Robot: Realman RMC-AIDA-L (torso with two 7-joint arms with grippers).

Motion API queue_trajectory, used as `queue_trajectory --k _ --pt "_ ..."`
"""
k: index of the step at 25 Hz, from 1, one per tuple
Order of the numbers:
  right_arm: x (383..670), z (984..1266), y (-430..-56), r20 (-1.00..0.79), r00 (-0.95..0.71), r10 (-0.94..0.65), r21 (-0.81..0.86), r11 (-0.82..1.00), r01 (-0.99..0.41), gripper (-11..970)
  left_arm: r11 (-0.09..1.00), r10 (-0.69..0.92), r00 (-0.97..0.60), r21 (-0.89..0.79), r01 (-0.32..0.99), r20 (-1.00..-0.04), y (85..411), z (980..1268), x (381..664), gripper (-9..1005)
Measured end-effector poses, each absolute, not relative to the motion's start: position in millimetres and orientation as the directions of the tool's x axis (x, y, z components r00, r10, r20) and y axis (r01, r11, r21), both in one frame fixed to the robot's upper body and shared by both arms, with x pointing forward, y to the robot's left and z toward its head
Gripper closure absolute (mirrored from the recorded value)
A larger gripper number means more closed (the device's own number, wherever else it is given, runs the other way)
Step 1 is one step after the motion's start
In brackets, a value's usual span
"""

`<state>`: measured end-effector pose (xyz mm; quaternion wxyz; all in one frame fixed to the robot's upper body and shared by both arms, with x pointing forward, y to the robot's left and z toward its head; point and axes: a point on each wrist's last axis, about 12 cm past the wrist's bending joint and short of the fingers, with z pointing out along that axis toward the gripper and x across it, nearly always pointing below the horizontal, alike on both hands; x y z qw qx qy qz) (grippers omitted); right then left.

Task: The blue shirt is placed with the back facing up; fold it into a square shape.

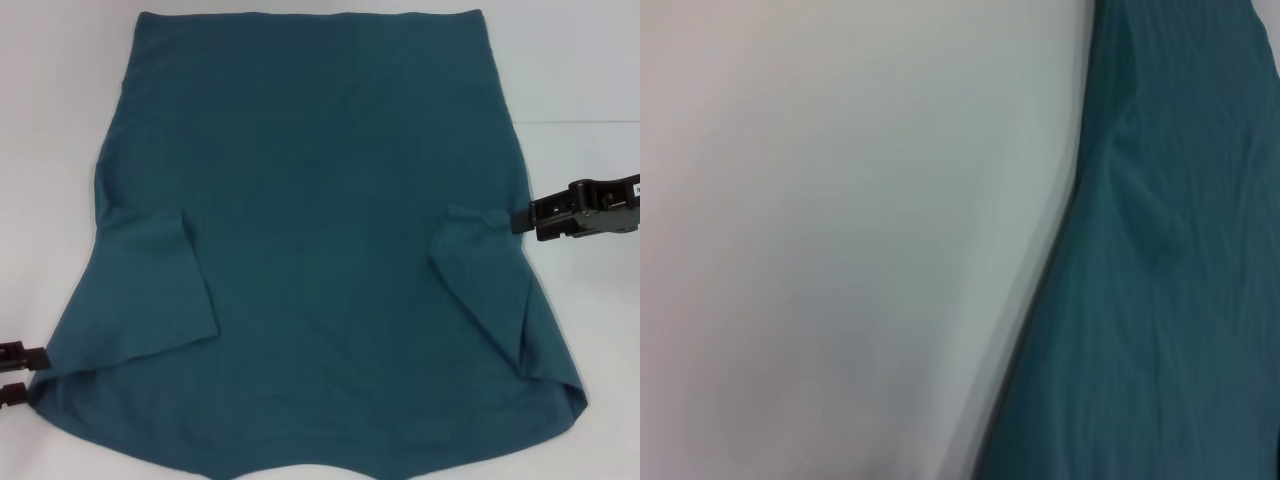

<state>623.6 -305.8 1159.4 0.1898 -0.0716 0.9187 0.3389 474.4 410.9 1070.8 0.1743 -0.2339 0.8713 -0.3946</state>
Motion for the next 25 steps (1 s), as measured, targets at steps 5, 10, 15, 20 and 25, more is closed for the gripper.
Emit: queue_trajectory --k 5,10,15,20,25 --pt "623.4 1159.0 -306.7 -0.398 -0.917 0.002 0.597 0.759 -0.258 429 0.585 -0.56 -0.819 -0.76 -0.283 -0.126 412.4 1069.2 476.1 389" --pt "623.3 1158.8 -307.2 -0.399 -0.917 0.005 0.598 0.759 -0.256 427 0.598 -0.558 -0.819 -0.748 -0.288 -0.131 411.6 1067.4 478.0 388" --pt "623.4 1158.8 -307.2 -0.4 -0.917 0.006 0.598 0.759 -0.256 425 0.604 -0.565 -0.813 -0.741 -0.293 -0.138 412.3 1066.1 479.0 389" --pt "623.4 1158.8 -307.0 -0.4 -0.917 0.006 0.599 0.759 -0.257 424 0.606 -0.572 -0.808 -0.738 -0.299 -0.142 413.2 1064.8 479.1 389" --pt "623.2 1158.3 -306.8 -0.399 -0.917 0.007 0.601 0.758 -0.255 422 0.605 -0.57 -0.81 -0.737 -0.301 -0.137 412.4 1063.5 478.8 388"
